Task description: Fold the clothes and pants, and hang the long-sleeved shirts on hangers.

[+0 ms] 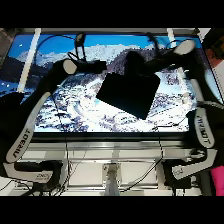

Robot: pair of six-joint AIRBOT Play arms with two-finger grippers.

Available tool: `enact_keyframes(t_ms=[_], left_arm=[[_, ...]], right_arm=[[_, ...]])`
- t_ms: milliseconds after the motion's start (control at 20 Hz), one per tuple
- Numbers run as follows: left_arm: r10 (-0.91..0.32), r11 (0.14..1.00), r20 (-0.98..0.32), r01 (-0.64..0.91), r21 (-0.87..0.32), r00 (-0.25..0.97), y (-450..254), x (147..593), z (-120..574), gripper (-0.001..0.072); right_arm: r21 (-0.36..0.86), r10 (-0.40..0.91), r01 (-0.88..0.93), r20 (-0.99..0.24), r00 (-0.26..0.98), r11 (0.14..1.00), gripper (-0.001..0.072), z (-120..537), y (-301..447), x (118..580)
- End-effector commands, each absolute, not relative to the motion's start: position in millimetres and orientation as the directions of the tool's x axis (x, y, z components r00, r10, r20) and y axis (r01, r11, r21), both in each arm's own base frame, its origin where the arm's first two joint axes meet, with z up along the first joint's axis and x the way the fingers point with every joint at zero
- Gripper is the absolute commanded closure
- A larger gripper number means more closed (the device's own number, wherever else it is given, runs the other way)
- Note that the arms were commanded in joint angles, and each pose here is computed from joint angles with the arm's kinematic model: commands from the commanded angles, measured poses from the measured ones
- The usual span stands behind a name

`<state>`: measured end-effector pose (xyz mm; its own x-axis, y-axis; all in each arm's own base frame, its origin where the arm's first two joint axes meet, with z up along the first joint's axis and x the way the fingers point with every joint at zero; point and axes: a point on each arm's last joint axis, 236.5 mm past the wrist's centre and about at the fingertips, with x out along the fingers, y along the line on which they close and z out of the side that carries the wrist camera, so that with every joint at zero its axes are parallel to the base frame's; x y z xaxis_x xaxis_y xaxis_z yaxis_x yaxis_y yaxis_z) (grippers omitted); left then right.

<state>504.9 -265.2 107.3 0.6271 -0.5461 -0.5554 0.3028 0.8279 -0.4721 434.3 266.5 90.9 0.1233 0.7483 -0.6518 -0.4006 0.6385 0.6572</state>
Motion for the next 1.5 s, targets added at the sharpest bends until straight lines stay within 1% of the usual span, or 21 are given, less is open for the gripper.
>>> enact_keyframes(t_ms=[0, 150, 200, 250, 300, 350, 400, 500, 550, 600, 650, 750, 800, 850, 900, 950, 1000, 1150, 1200, 1350, 1450], left_arm=[[-0.508, 0.846, -0.566, 0.255, -0.468, 0.649, -221.6, 508.9, 123.3, 0.0701], [-0.481, 0.857, -0.559, 0.227, -0.463, 0.675, -193.5, 512.2, 136.2, 0.0701], [-0.473, 0.859, -0.55, 0.22, -0.462, 0.689, -185.9, 513.2, 142.8, 0.07], [-0.467, 0.86, -0.541, 0.217, -0.462, 0.699, -180.3, 513.4, 148.9, 0.0701], [-0.463, 0.861, -0.534, 0.216, -0.461, 0.708, -176.4, 513.1, 154.2, 0.0701], [-0.461, 0.861, -0.526, 0.219, -0.458, 0.715, -174.6, 512.0, 159.8, 0.0701], [-0.458, 0.864, -0.52, 0.224, -0.45, 0.721, -172.3, 511.0, 164.4, 0.0701], [-0.461, 0.865, -0.51, 0.24, -0.441, 0.726, -171.5, 505.6, 174.9, 0.07], [-0.464, 0.866, -0.501, 0.256, -0.429, 0.73, -171.1, 501.6, 182.5, 0.07], [-0.469, 0.868, -0.494, 0.277, -0.413, 0.732, -171.3, 496.4, 190.4, 0.07], [-0.474, 0.867, -0.488, 0.294, -0.402, 0.733, -171.4, 490.2, 198.9, 0.0701], [-0.483, 0.864, -0.473, 0.316, -0.391, 0.737, -171.1, 477.8, 215.7, 0.07], [-0.487, 0.862, -0.463, 0.324, -0.389, 0.741, -170.9, 472.8, 223.6, 0.07], [-0.489, 0.861, -0.45, 0.331, -0.387, 0.747, -170.3, 468.6, 232.0, 0.07], [-0.49, 0.86, -0.436, 0.337, -0.384, 0.755, -169.6, 464.8, 240.1, 0.07], [-0.491, 0.859, -0.425, 0.342, -0.382, 0.76, -169.0, 461.7, 246.4, 0.07], [-0.492, 0.858, -0.417, 0.346, -0.38, 0.764, -168.6, 459.1, 251.2, 0.07], [-0.495, 0.856, -0.401, 0.353, -0.376, 0.771, -167.8, 453.6, 260.7, 0.07], [-0.496, 0.856, -0.403, 0.355, -0.376, 0.769, -167.9, 452.2, 261.0, 0.07], [-0.506, 0.854, -0.44, 0.359, -0.377, 0.742, -170.3, 445.3, 252.6, 0.07], [-0.511, 0.853, -0.458, 0.36, -0.379, 0.727, -171.4, 441.9, 248.3, 0.07]], right_arm=[[0.616, 0.736, -0.443, -0.656, 0.17, 0.651, 0.0124, 46.9, 345.1, 443.2], [0.585, 0.711, -0.471, -0.688, 0.142, 0.66, 0.0133, 51.4, 334.3, 439.2], [0.564, 0.687, -0.47, -0.715, 0.134, 0.679, 0.0224, 55.7, 320.0, 440.9], [0.525, 0.643, -0.469, -0.755, 0.129, 0.71, 0.042, 60.3, 296.6, 444.3], [0.472, 0.588, -0.471, -0.798, 0.132, 0.745, 0.0669, 64.7, 266.9, 449.4], [0.429, 0.542, -0.456, -0.827, 0.148, 0.78, 0.0696, 70.4, 236.5, 457.1], [0.415, 0.521, -0.425, -0.837, 0.169, 0.804, 0.0697, 79.2, 205.6, 466.2], [0.446, 0.521, -0.327, -0.831, 0.195, 0.833, 0.0698, 88.6, 145.9, 477.1], [0.496, 0.551, -0.275, -0.813, 0.186, 0.824, 0.0698, 91.0, 122.3, 475.2], [0.586, 0.624, -0.223, -0.757, 0.193, 0.779, 0.0698, 96.6, 104.7, 475.4], [0.685, 0.709, -0.185, -0.675, 0.203, 0.705, 0.0698, 102.2, 92.7, 474.6], [0.821, 0.81, -0.05, -0.547, 0.213, 0.568, 0.0695, 91.6, 69.7, 467.3], [0.843, 0.824, 0.028, -0.531, 0.2, 0.537, 0.0682, 72.1, 61.6, 459.1], [0.842, 0.824, 0.108, -0.539, 0.175, 0.528, 0.0502, 45.3, 57.0, 447.6], [0.839, 0.831, 0.205, -0.536, 0.151, 0.504, 0.0188, 17.4, 59.6, 434.9], [0.83, 0.841, 0.31, -0.523, 0.142, 0.464, 0.0027, -7.4, 68.4, 424.1], [0.813, 0.846, 0.386, -0.516, 0.133, 0.436, 0.0013, -28.4, 78.5, 414.0], [0.752, 0.845, 0.479, -0.533, 0.039, 0.452, 0.0013, -74.0, 99.1, 380.3], [0.748, 0.849, 0.488, -0.528, 0.028, 0.45, 0.0013, -78.8, 101.9, 379.1], [0.771, 0.878, 0.497, -0.477, 0.036, 0.398, 0.0013, -75.5, 117.3, 386.9], [0.777, 0.881, 0.477, -0.473, 0.014, 0.41, 0.0013, -74.0, 128.9, 386.2]])
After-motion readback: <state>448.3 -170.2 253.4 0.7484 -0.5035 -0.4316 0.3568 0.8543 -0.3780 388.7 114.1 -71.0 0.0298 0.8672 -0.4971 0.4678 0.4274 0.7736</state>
